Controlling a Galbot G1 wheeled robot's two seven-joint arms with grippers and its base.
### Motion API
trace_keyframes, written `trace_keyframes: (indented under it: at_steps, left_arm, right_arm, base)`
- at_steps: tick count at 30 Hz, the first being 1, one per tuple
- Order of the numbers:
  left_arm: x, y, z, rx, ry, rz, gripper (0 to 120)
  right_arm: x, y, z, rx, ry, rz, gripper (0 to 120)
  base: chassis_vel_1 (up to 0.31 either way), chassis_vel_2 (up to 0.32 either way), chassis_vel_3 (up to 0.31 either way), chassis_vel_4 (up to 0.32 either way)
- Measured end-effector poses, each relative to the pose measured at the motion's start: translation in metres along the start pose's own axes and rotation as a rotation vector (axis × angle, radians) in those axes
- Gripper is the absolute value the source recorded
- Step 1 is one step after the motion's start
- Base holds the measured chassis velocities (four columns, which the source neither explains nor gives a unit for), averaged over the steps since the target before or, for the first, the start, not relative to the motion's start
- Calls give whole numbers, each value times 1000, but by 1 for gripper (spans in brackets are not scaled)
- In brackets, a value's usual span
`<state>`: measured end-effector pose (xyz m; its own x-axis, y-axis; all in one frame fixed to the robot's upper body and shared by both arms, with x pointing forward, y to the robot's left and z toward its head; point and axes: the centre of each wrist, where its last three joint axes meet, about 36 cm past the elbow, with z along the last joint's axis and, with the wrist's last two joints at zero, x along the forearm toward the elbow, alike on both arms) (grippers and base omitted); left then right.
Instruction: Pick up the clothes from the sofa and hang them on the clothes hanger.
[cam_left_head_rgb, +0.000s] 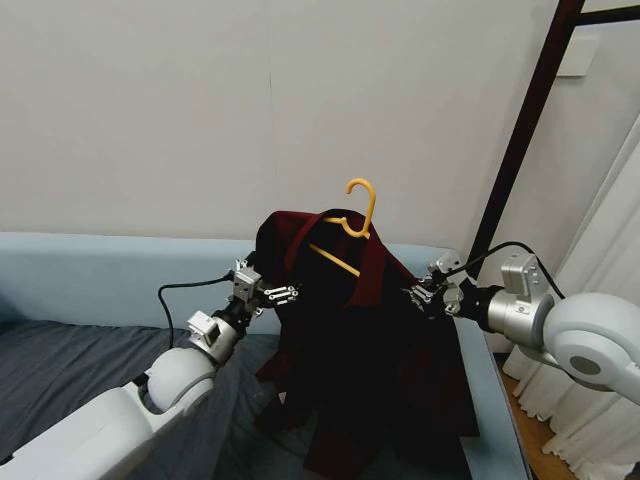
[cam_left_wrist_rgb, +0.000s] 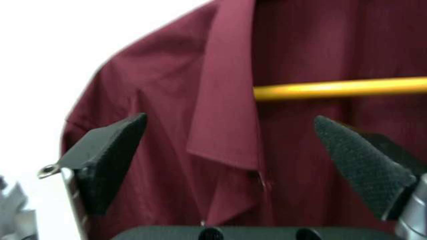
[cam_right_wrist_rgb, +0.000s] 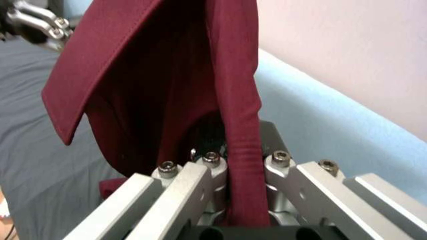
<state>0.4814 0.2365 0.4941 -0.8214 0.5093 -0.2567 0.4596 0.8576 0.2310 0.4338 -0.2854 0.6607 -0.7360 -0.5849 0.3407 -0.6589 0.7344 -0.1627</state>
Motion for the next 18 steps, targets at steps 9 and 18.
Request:
trace_keyframes:
  at_steps: [9, 18]
  left_arm:
    - [-8, -9, 9, 21, 29, 13, 68]
    - [-14, -22, 21, 32, 49, 43, 35]
  right_arm:
    - [1, -1, -2, -9, 2, -2, 3]
    - [-6, 3, 17, 48, 78, -17, 3]
  base:
    - [0, 0, 0, 0]
    - [0, 0, 0, 0]
